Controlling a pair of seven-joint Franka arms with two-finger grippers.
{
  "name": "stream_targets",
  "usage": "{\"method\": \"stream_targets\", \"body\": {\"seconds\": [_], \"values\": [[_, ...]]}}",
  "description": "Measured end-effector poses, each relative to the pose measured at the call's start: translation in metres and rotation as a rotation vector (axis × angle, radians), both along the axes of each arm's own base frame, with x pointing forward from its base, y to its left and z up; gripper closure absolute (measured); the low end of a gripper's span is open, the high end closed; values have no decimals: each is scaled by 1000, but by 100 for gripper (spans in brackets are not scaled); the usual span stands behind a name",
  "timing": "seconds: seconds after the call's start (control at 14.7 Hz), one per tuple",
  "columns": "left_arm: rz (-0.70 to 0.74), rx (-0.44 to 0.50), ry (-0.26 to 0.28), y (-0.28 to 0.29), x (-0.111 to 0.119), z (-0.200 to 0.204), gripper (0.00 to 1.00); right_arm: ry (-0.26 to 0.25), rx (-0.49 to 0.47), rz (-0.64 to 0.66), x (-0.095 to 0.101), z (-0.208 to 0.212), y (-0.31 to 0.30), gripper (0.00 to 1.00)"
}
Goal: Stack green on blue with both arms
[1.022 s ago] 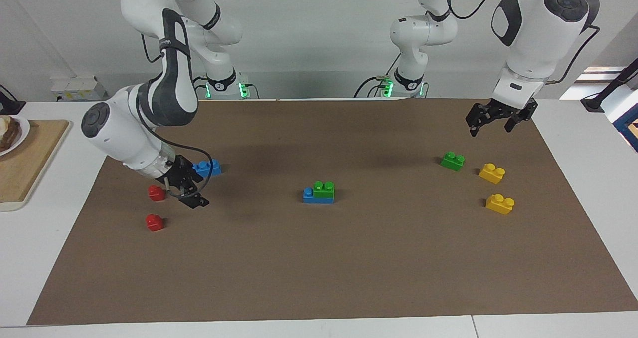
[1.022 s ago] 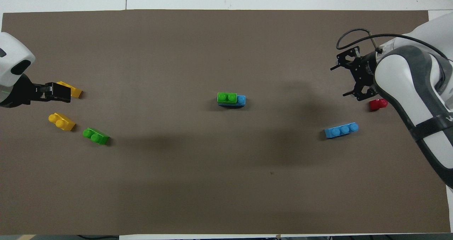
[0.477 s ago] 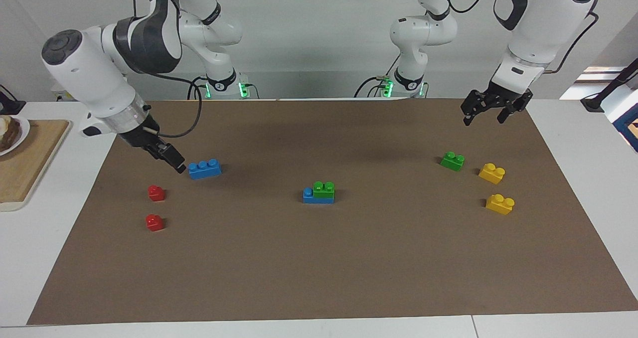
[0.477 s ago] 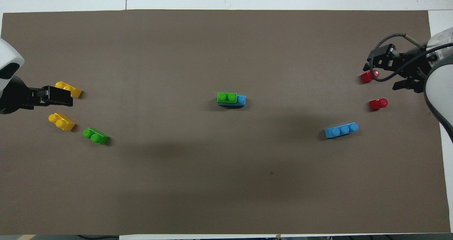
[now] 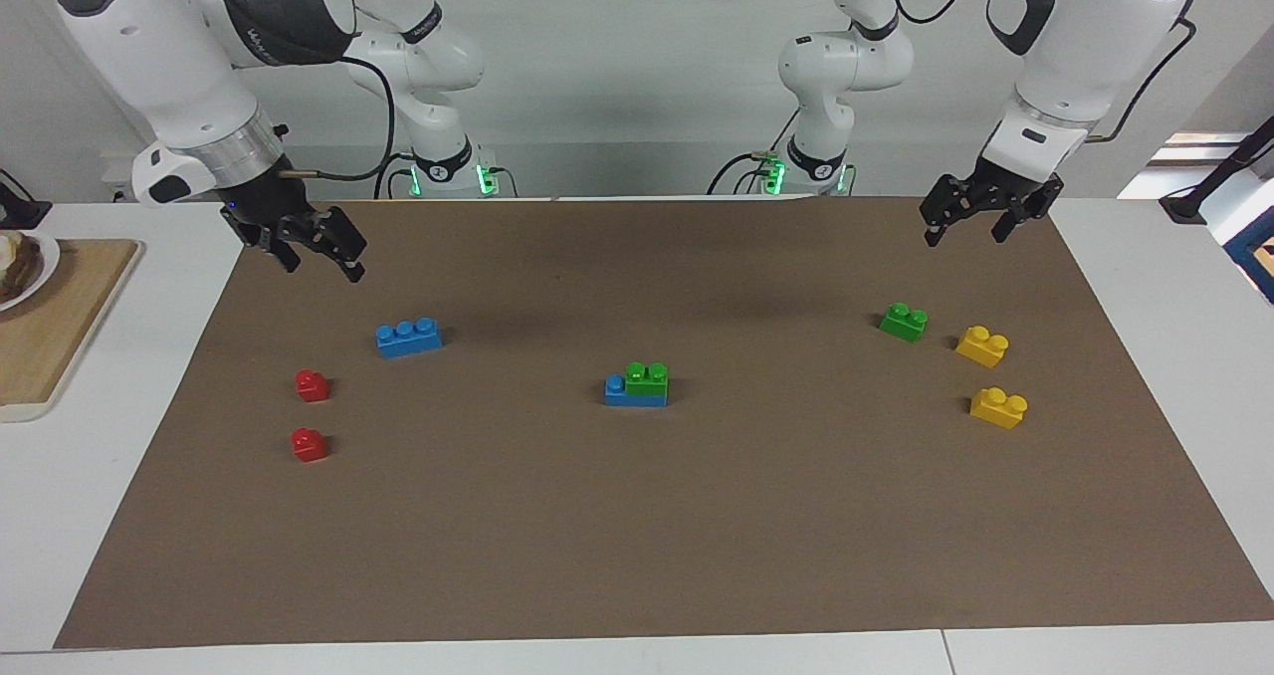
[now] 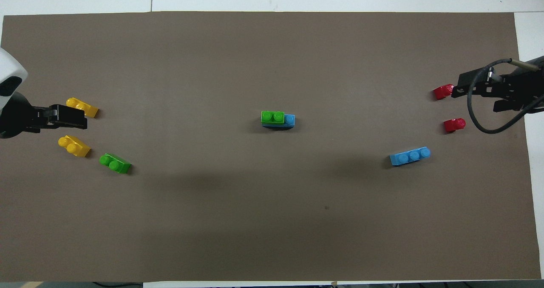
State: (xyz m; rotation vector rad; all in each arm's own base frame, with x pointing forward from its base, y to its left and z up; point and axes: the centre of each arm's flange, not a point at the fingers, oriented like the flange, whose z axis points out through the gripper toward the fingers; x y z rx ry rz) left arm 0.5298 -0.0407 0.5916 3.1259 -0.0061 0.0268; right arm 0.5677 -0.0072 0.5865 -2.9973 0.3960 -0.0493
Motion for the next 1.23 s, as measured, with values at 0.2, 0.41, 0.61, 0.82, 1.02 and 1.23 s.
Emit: {"method": "stream_targets", "body": {"seconds": [0.2,0.41,0.61,0.82,1.02,1.23], "values": [[-2,0,1,-1,0,0,0,-4,-16,44,0,0,0,0],[-2,0,1,-1,0,0,0,-1,-20,63,-1,0,0,0],[-3,0,1,-2,0,0,0,2,-20,70,-1,-1,0,0],[-4,0,2,-3,-1,0,0,4,-20,71,-1,-1,0,0],[-5,0,2,-3,-1,0,0,7,-21,72,-1,-1,0,0],[-5,0,2,-3,-1,0,0,6,-44,117,-2,-1,-3,1]]}}
